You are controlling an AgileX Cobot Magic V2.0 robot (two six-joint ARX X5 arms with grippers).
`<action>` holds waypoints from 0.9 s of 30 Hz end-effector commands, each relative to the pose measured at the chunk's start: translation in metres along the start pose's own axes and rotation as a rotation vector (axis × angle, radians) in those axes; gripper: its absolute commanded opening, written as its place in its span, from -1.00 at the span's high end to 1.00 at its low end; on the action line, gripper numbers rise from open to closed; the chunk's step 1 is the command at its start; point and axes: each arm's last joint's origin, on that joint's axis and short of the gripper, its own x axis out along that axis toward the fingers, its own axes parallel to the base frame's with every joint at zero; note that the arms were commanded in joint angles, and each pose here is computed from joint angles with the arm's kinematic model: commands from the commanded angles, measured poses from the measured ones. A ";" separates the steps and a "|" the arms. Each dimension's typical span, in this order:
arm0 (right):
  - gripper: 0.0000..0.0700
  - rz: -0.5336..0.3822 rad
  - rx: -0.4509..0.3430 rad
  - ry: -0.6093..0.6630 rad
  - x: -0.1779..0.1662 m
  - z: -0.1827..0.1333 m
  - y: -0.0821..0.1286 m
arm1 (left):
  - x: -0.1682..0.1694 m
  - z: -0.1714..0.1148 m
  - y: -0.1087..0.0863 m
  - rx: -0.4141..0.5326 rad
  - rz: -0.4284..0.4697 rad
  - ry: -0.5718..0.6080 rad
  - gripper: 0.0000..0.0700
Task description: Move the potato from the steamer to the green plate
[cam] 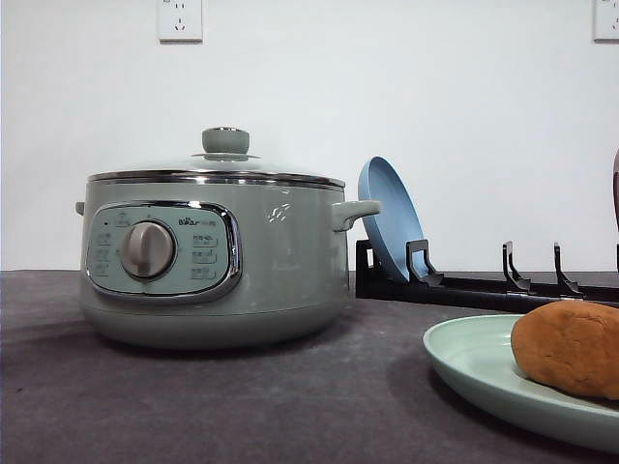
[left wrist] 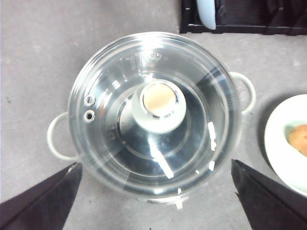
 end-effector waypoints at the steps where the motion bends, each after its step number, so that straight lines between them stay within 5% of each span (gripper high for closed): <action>1: -0.92 0.007 -0.005 -0.014 -0.002 0.003 0.001 | -0.014 -0.011 -0.001 0.028 -0.003 -0.052 -0.83; 10: -0.92 0.002 -0.028 0.007 -0.002 0.001 0.001 | -0.036 -0.110 0.001 0.081 0.001 -0.294 -0.82; 15: -0.92 -0.009 -0.043 0.030 0.000 -0.003 -0.001 | -0.040 -0.158 -0.002 0.043 -0.139 -0.431 -0.82; 21: -0.92 -0.011 -0.045 0.038 0.004 -0.017 -0.004 | -0.042 -0.185 -0.005 -0.016 -0.254 -0.441 -0.82; 27: -0.92 -0.019 -0.034 0.082 0.013 -0.038 -0.010 | -0.048 -0.190 -0.005 -0.026 -0.269 -0.460 -0.82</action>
